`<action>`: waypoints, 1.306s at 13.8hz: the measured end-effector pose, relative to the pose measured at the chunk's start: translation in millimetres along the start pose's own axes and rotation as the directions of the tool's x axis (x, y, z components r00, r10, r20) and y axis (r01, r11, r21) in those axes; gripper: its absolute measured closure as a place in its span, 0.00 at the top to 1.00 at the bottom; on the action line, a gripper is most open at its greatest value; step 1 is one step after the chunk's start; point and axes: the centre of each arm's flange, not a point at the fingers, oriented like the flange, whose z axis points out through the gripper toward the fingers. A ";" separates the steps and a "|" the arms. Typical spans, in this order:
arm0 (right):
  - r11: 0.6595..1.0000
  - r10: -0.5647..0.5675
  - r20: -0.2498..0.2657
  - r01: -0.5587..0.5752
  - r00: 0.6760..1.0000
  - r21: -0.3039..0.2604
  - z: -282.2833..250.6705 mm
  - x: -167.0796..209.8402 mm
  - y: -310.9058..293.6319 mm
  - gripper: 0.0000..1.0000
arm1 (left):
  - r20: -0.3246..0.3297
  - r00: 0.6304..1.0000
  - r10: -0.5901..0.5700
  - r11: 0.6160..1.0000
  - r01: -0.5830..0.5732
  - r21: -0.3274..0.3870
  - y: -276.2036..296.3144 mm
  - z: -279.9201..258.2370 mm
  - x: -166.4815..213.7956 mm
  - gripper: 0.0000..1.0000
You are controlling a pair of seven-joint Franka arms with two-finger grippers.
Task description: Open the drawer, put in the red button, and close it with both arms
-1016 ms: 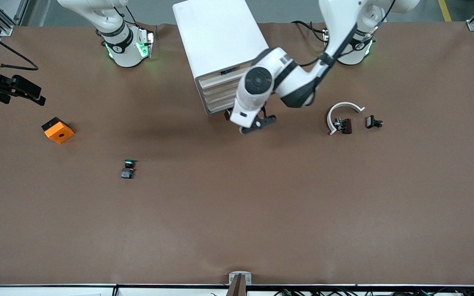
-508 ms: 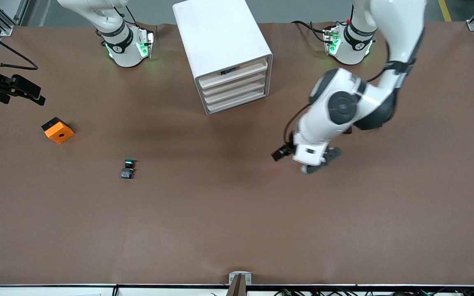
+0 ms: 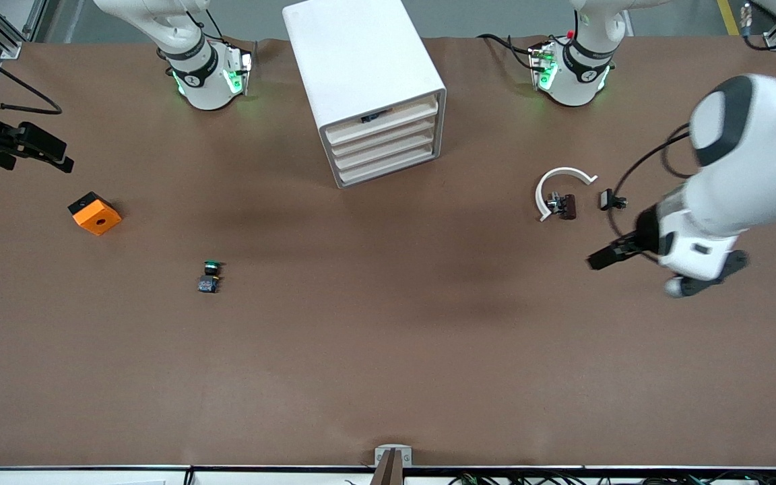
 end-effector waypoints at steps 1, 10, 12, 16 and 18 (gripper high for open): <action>1.000 0.000 0.000 0.000 1.000 0.000 -0.1 0.0 0.0 1.00 | -0.020 1.000 0.023 1.000 -0.023 0.014 -13.7 -17.1 4.2 1.00; 1.000 0.000 -0.005 0.000 1.000 0.000 -2.2 0.0 0.2 1.00 | -0.022 0.970 0.244 0.965 -0.240 0.105 -70.3 -122.1 -52.0 1.00; 1.000 0.000 -0.006 0.000 1.000 0.000 -2.8 0.0 0.3 1.00 | -0.011 0.966 0.258 0.960 -0.255 0.113 -74.8 -130.5 -67.2 1.00; 1.000 0.000 -0.006 0.000 1.000 0.000 -2.9 0.0 0.3 1.00 | 0.025 0.949 0.314 0.941 -0.314 0.122 -66.4 -127.1 -82.6 1.00; 1.000 0.000 -0.009 0.000 1.000 0.000 -4.0 -0.1 0.3 1.00 | 0.035 0.938 0.346 0.930 -0.347 0.122 -67.6 -124.6 -82.4 1.00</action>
